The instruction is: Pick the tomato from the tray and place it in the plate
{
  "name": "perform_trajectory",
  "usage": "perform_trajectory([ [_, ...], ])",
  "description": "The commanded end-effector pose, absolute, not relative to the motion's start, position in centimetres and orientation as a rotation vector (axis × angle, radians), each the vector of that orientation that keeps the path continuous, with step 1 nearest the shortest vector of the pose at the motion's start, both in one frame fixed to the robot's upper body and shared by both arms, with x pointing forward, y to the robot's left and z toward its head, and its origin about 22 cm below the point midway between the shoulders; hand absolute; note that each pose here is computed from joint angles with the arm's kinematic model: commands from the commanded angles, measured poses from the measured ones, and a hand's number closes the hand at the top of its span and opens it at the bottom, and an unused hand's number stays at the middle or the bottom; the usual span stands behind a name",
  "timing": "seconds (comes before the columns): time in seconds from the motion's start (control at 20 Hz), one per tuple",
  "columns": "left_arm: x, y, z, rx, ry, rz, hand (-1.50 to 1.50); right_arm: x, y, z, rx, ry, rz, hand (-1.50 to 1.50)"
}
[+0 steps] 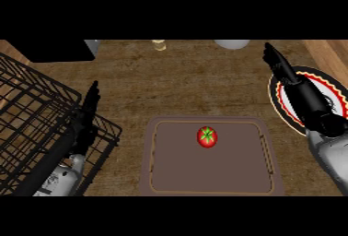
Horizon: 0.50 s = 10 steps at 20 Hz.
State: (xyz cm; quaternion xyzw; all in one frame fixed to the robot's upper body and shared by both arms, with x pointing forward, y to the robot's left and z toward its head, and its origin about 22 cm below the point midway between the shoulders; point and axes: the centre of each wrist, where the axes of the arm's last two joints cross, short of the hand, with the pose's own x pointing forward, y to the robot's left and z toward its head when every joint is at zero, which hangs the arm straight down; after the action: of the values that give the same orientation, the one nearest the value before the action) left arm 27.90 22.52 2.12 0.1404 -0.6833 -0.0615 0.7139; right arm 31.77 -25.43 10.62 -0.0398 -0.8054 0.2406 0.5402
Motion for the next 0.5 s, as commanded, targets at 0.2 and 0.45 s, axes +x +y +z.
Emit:
perform_trajectory([
  [0.2, 25.9, 20.3, -1.8, 0.199, -1.327, -0.028, 0.00, 34.6, -25.1, 13.1, 0.130, -1.926, 0.441, 1.50],
  [0.45, 25.7, 18.8, -1.9, 0.101, -1.287, -0.015, 0.00, 35.0, -29.9, 11.4, -0.310, -1.856, 0.374, -1.50],
])
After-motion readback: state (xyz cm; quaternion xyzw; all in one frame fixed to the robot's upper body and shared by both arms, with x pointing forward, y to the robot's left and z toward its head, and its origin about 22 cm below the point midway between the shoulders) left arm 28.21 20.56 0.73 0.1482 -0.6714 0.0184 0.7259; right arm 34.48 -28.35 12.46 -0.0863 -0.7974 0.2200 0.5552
